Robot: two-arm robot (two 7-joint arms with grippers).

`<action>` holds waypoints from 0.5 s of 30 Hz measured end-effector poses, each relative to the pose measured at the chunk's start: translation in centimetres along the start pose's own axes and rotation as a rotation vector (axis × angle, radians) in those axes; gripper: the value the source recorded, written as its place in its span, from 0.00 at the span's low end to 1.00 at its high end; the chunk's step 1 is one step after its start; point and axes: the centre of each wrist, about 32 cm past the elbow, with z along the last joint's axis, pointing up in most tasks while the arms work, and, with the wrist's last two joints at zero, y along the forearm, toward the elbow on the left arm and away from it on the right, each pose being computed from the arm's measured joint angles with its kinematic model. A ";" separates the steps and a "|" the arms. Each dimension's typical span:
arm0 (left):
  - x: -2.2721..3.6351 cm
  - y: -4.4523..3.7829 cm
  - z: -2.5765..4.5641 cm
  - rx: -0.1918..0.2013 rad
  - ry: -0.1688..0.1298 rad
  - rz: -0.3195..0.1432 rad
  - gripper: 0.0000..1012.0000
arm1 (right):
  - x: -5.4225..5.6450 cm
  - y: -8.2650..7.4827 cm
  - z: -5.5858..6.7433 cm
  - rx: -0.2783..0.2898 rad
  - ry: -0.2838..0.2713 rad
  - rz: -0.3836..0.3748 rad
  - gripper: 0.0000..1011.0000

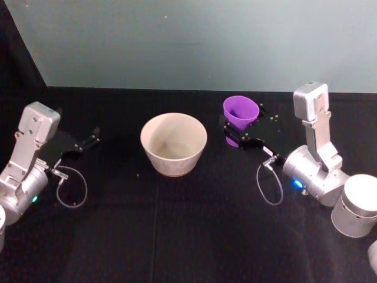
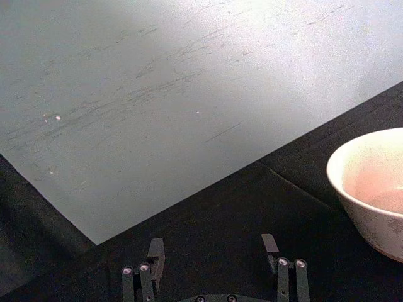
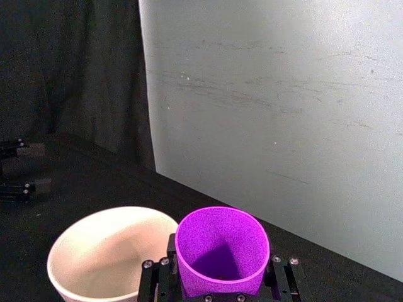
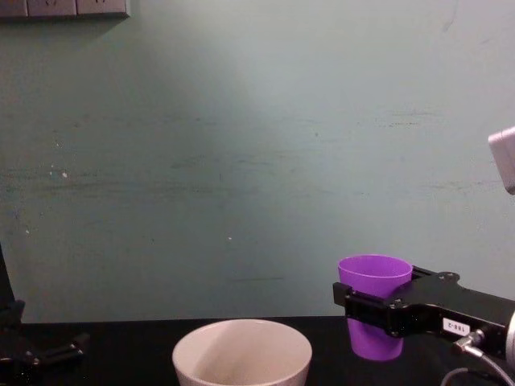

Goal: Pick up the cup and pour the mung beans from the cup into the bowl.

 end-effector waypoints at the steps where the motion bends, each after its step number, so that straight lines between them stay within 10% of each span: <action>1: 0.00 0.00 0.00 0.000 0.000 0.000 0.99 | 0.0 0.0 0.0 0.000 0.000 0.000 0.72; 15: 0.00 0.00 0.00 0.000 0.000 0.000 0.99 | 0.0 0.0 0.0 0.000 0.000 -0.001 0.72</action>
